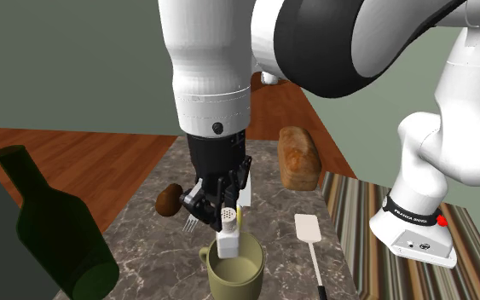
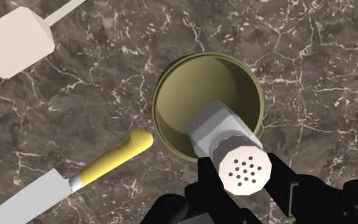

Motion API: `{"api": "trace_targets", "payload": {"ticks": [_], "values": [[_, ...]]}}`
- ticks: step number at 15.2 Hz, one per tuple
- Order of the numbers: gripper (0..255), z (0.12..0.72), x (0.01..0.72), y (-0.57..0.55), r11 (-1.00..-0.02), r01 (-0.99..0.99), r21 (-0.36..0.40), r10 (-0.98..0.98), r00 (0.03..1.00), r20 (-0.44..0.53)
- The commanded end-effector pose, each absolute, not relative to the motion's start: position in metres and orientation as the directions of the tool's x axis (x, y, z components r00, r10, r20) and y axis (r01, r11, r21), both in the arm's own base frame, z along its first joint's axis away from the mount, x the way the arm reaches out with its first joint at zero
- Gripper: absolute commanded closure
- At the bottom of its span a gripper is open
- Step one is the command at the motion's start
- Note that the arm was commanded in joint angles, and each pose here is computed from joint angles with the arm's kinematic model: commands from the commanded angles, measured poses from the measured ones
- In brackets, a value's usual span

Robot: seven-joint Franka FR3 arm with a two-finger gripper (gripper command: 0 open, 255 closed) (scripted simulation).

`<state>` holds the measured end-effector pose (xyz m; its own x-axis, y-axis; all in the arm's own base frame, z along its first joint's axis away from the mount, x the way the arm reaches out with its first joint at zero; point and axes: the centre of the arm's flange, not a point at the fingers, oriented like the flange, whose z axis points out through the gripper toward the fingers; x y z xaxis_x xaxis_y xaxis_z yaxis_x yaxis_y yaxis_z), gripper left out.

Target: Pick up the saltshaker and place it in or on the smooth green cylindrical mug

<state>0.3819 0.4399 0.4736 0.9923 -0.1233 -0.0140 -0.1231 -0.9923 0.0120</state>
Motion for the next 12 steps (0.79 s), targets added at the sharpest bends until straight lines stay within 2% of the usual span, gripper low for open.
{"api": "trace_targets", "payload": {"ticks": [1,7,8,12], "values": [[255,0.4705,0.3818,0.4401,-0.992,-0.123,0.011,-0.123,0.992,-0.013],[255,0.4705,0.3818,0.4401,-0.992,-0.123,0.011,-0.123,0.992,-0.014],[0,0.4705,0.3818,0.4401,-0.992,-0.123,0.011,-0.123,0.992,-0.014],[0,0.4705,0.3818,0.4401,-0.992,-0.123,0.011,-0.123,0.992,-0.014]]}}
